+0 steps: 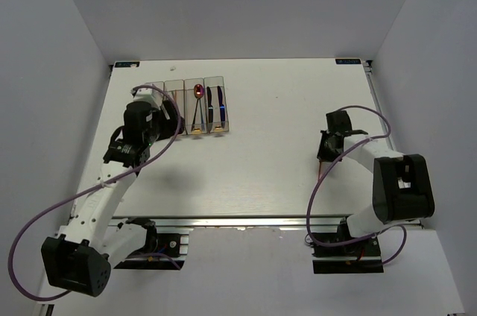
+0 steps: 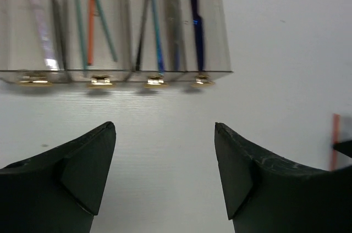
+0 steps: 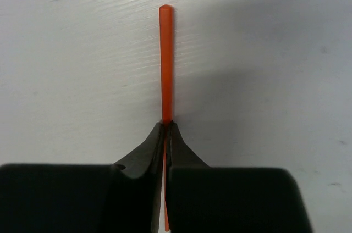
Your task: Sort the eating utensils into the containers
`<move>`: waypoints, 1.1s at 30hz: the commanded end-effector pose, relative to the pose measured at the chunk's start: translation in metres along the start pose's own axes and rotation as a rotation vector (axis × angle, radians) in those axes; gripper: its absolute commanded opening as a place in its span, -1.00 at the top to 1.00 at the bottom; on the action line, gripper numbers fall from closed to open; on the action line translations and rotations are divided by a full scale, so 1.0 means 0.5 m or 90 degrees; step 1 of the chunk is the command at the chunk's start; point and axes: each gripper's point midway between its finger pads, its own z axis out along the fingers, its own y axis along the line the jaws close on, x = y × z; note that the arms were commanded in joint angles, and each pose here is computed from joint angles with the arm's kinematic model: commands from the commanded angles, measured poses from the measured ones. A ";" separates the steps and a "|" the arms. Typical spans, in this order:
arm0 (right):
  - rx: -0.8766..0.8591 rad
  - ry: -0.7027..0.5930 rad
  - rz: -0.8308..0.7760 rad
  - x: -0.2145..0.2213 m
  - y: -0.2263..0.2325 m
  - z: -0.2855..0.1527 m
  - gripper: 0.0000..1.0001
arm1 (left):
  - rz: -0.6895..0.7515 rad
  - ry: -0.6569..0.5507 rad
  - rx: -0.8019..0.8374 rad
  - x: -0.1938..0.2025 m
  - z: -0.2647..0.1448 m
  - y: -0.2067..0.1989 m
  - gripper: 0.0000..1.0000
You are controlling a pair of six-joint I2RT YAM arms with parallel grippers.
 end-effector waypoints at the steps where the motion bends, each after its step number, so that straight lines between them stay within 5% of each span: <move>1: -0.168 0.022 -0.015 0.033 0.092 -0.016 1.00 | -0.059 0.013 0.151 -0.013 -0.019 -0.097 -0.64; 8: -0.544 -0.125 -0.058 -0.026 0.303 -0.216 1.00 | -0.262 0.018 0.617 -0.044 -0.133 -0.340 -0.71; 12: -0.789 -0.145 -0.065 -0.002 0.398 -0.372 1.00 | -0.226 0.051 0.622 -0.026 -0.129 -0.403 -0.68; 16: -0.879 -0.154 -0.099 0.007 0.459 -0.475 1.00 | -0.197 0.056 0.552 -0.008 -0.095 -0.400 -0.65; 26: -0.951 -0.153 -0.146 0.012 0.546 -0.580 1.00 | -0.194 0.080 0.583 0.008 -0.103 -0.440 -0.37; 33: -0.929 -0.118 -0.134 0.015 0.587 -0.551 1.00 | -0.199 0.087 0.611 0.013 -0.115 -0.464 -0.23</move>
